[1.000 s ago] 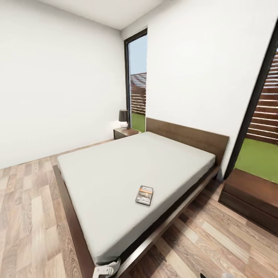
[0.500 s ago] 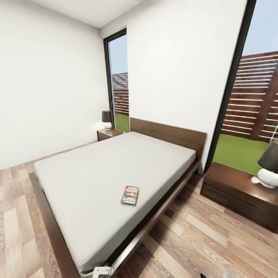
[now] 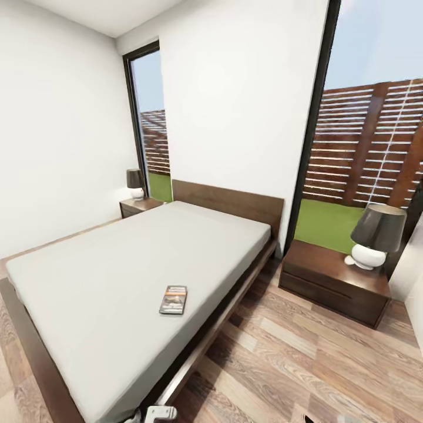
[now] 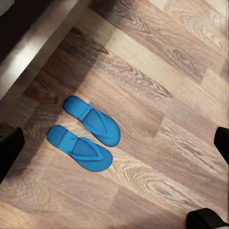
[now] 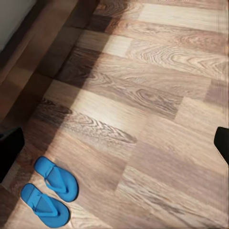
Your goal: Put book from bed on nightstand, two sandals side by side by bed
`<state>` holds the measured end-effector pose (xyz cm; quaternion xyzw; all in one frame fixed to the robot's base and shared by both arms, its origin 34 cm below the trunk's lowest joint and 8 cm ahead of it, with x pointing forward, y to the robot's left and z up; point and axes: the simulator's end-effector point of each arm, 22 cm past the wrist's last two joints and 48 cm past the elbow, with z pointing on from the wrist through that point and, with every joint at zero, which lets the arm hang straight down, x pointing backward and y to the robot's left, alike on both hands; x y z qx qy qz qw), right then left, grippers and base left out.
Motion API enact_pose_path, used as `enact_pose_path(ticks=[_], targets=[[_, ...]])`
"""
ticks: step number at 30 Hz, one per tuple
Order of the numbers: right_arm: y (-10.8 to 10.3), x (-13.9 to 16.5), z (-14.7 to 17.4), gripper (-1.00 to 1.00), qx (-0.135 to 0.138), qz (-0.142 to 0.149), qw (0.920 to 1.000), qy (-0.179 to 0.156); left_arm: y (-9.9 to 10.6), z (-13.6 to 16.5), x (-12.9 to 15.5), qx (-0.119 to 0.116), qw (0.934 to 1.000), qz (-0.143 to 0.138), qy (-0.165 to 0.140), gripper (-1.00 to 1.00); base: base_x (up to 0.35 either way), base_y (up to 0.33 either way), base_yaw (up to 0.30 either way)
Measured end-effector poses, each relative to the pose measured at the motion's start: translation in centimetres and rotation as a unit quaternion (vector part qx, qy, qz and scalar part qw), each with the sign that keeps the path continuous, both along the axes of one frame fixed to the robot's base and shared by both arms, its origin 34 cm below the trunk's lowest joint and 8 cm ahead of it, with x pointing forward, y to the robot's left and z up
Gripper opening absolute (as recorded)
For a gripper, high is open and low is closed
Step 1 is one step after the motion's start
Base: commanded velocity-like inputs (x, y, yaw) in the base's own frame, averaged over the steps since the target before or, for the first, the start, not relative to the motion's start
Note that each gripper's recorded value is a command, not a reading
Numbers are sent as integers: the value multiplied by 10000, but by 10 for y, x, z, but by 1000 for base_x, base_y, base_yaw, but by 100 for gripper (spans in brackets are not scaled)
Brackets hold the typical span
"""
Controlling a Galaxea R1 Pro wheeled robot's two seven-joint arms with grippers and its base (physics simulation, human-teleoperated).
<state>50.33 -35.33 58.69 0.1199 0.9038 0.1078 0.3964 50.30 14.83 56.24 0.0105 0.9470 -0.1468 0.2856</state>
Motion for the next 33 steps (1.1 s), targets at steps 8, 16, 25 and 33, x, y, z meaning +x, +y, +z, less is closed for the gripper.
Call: enact_pose_path(ticks=[8, 16, 25, 33], targets=[[0, 0, 0, 100, 0, 1, 10000, -2, -1, 0, 0, -9, 10000, 1, 0, 100, 0, -7, -285], [0, 0, 0, 100, -1, -1, 10000, 1, -1, 0, 0, -8, 10000, -1, 0, 100, 0, 0, -285], [0, 0, 0, 100, -1, -2, 10000, 2, -1, 0, 0, -6, 10000, -5, 0, 100, 0, 0, -285], [0, 0, 0, 100, 1, -1, 10000, 0, -1, 0, 0, -6, 10000, -5, 0, 100, 0, 0, -285]])
